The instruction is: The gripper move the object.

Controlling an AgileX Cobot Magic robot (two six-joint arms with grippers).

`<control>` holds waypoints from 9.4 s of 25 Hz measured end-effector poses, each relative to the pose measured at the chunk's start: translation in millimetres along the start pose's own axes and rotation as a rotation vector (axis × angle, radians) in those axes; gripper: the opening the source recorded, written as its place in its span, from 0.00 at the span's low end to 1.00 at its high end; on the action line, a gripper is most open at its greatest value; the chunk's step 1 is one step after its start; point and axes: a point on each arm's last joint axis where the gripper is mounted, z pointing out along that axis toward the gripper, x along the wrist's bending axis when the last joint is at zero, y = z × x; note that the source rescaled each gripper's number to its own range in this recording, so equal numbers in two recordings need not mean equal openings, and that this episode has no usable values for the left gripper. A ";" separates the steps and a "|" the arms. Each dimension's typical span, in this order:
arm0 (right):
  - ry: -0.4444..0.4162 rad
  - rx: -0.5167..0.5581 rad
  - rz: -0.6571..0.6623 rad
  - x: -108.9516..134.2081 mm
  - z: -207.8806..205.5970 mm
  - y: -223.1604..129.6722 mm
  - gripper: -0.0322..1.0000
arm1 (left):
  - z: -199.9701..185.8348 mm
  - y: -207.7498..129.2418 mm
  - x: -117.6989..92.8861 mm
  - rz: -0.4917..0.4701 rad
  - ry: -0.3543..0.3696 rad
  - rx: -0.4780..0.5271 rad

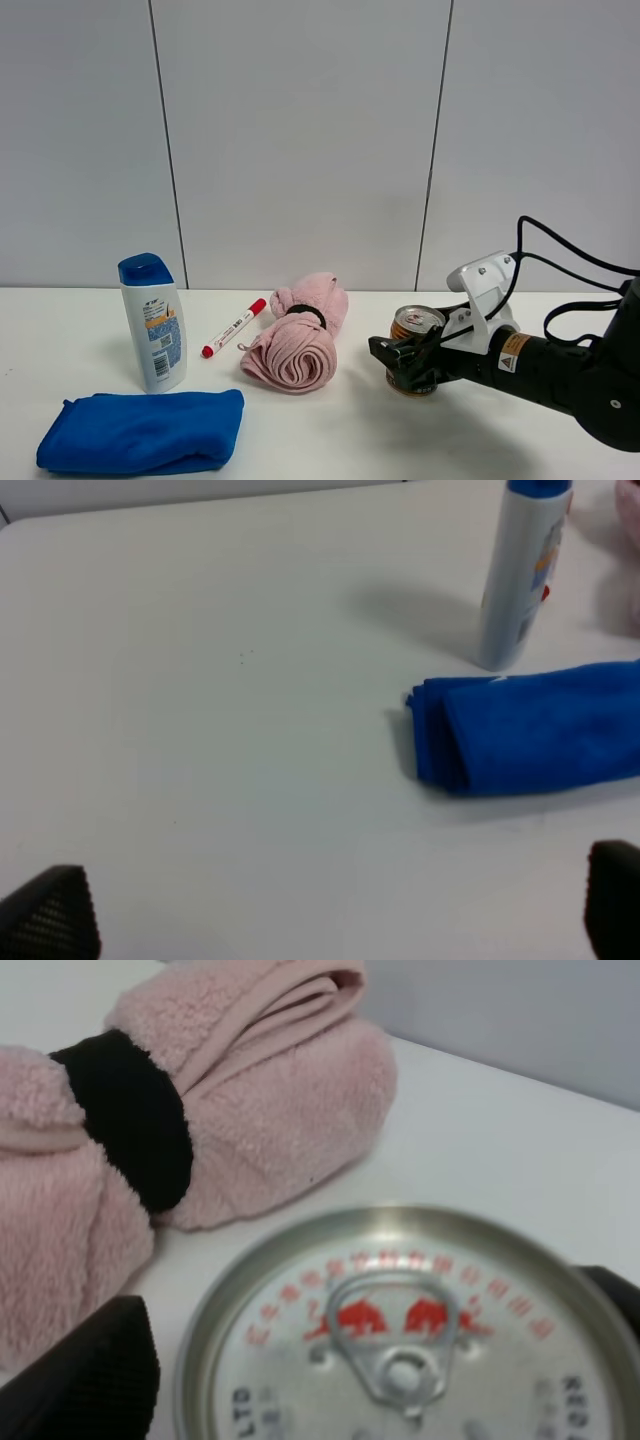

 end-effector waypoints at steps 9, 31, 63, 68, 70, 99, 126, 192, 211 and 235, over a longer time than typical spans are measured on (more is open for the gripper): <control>0.010 0.022 0.016 1.8 1.2 -12.5 0.59 | 0.0 0.0 0.0 0.000 0.000 0.000; -0.003 0.011 0.026 0.5 1.1 -10.0 0.04 | 0.0 0.0 0.0 0.000 0.000 0.000; 0.328 -0.015 -0.112 84.8 -13.9 82.5 0.04 | 0.0 0.0 0.0 0.000 0.000 0.000; 0.353 0.039 -0.133 99.4 -13.4 78.0 0.04 | 0.0 0.0 0.0 0.000 0.000 0.000; 0.359 0.054 -0.148 102.1 -13.3 76.3 0.04 | 0.0 0.0 0.0 0.000 0.000 0.000; 0.405 0.149 -0.158 104.5 16.8 27.8 0.04 | 0.0 0.0 0.0 0.000 0.000 0.000; 0.525 0.154 -0.164 113.8 20.0 13.3 0.04 | 0.0 0.0 0.0 0.000 0.000 0.000; 0.566 -0.081 -0.115 121.3 9.5 111.0 0.49 | 0.0 0.0 0.0 0.000 0.000 0.000; -0.037 -0.174 -0.176 45.7 -94.2 240.9 0.40 | 0.0 0.0 0.0 0.000 0.000 0.000; -0.733 0.156 -0.005 -22.5 -272.1 247.0 0.27 | 0.0 0.0 0.0 0.000 0.000 0.000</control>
